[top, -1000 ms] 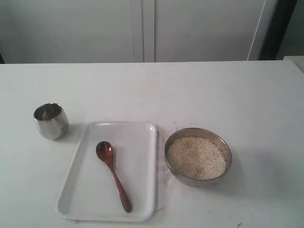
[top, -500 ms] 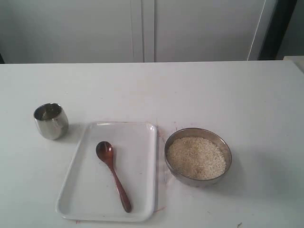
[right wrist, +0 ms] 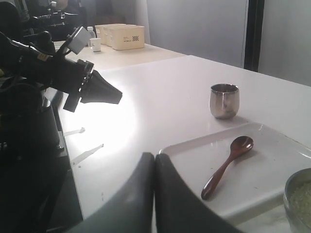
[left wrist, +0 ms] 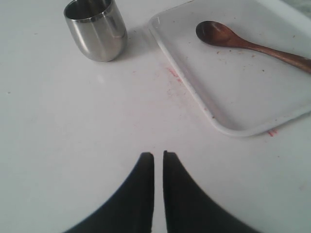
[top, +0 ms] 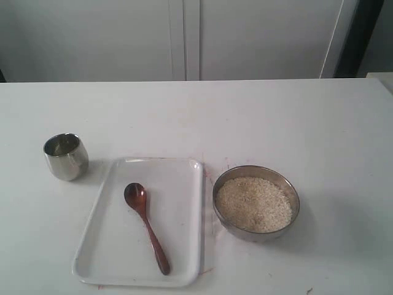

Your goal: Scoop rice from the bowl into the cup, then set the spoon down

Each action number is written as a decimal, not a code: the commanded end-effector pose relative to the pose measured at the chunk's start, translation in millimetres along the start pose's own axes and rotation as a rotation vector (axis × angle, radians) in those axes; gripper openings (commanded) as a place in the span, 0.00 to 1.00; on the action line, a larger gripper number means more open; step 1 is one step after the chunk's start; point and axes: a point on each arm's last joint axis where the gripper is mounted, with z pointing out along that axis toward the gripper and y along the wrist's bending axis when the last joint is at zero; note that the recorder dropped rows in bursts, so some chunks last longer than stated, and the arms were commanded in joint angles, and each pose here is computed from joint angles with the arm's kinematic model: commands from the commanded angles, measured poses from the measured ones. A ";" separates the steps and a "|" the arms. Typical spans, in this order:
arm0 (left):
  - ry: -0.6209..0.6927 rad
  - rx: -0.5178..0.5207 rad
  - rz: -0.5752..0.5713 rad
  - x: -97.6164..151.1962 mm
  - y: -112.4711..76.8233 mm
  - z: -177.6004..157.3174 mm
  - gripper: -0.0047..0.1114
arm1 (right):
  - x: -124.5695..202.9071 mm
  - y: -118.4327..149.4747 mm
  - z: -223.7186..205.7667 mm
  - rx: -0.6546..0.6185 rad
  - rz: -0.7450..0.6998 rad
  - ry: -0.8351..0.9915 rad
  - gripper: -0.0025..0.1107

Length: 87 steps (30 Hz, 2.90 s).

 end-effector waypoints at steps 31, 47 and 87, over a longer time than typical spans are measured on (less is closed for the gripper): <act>0.004 0.003 -0.007 1.7 -0.5 0.4 0.16 | 8.4 -49.6 -32.6 1.040 -0.051 0.075 0.02; 0.004 0.003 -0.007 1.7 -0.5 0.4 0.16 | 19.8 -52.4 -41.6 1.160 -0.056 0.244 0.02; 0.004 0.003 -0.007 1.7 -0.5 0.4 0.16 | 19.6 -52.4 -41.6 1.159 -0.057 0.243 0.02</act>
